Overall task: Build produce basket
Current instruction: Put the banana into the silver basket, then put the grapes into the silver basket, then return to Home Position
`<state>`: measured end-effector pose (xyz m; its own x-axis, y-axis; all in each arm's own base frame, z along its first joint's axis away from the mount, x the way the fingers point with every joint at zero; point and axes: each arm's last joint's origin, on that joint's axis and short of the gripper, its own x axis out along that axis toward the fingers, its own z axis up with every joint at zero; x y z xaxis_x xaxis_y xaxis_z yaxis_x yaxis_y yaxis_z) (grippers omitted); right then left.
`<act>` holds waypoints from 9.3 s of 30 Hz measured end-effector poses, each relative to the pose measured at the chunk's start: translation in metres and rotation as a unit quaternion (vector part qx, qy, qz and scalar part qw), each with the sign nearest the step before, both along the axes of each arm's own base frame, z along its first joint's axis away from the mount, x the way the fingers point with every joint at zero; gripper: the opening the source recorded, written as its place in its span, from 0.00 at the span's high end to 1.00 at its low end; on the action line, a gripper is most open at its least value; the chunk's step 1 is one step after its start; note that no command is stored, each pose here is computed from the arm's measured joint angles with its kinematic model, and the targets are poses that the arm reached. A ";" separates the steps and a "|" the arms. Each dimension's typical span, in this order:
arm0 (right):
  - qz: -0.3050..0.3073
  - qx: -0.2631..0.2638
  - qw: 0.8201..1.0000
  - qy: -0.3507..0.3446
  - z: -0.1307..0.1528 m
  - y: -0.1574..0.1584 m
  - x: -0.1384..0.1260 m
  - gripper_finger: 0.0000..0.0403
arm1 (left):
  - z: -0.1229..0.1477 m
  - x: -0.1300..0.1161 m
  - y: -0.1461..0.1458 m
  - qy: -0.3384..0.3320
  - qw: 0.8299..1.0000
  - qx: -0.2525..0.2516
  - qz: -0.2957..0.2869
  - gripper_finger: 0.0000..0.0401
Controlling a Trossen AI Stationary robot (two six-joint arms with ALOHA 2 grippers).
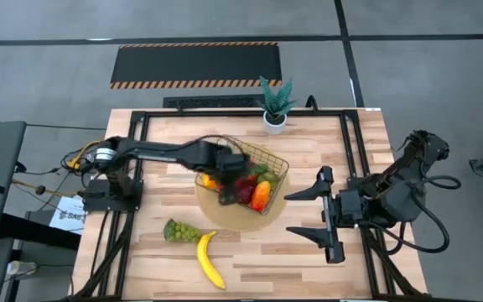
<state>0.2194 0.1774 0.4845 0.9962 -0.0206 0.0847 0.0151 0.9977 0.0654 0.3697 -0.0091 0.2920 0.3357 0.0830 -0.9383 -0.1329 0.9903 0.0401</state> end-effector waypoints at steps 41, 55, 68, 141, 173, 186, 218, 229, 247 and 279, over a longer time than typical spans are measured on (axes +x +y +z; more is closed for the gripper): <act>0.013 0.052 0.999 0.010 -0.003 0.002 -0.001 0.23 | -0.119 -0.101 -0.182 -0.102 0.892 -0.045 -0.437 0.41; 0.012 0.049 0.999 0.011 -0.003 0.002 -0.001 0.23 | -0.155 -0.098 -0.184 -0.063 0.886 -0.052 -0.457 0.48; 0.011 0.049 0.999 0.011 -0.003 0.002 -0.001 0.23 | -0.129 -0.078 -0.193 -0.080 0.915 -0.096 -0.383 0.78; -0.025 0.010 0.999 0.035 -0.008 -0.014 0.010 0.23 | -0.071 -0.139 -0.126 0.037 0.986 -0.073 -0.146 0.27; -0.044 0.009 0.998 0.035 -0.008 -0.023 0.016 0.23 | -0.099 -0.142 -0.127 0.026 0.984 -0.124 -0.128 0.71; -0.045 -0.011 0.998 0.031 -0.004 -0.027 0.011 0.23 | 0.034 -0.094 -0.060 -0.182 0.982 0.037 -0.041 0.72; -0.063 -0.046 0.995 0.061 -0.003 -0.045 0.000 0.23 | -0.026 -0.002 0.077 -0.040 0.963 0.185 -0.191 0.52; -0.081 -0.038 0.995 0.051 0.004 -0.060 -0.005 0.23 | 0.007 0.006 0.063 -0.090 0.970 0.173 -0.142 0.17; -0.137 0.002 0.990 -0.006 0.030 -0.158 -0.144 0.23 | 0.199 -0.109 0.056 -0.400 0.912 0.078 -0.045 0.13; -0.188 0.142 0.971 -0.040 -0.230 -0.175 -0.160 0.23 | -0.067 -0.287 0.032 -0.564 0.793 -0.016 0.231 0.13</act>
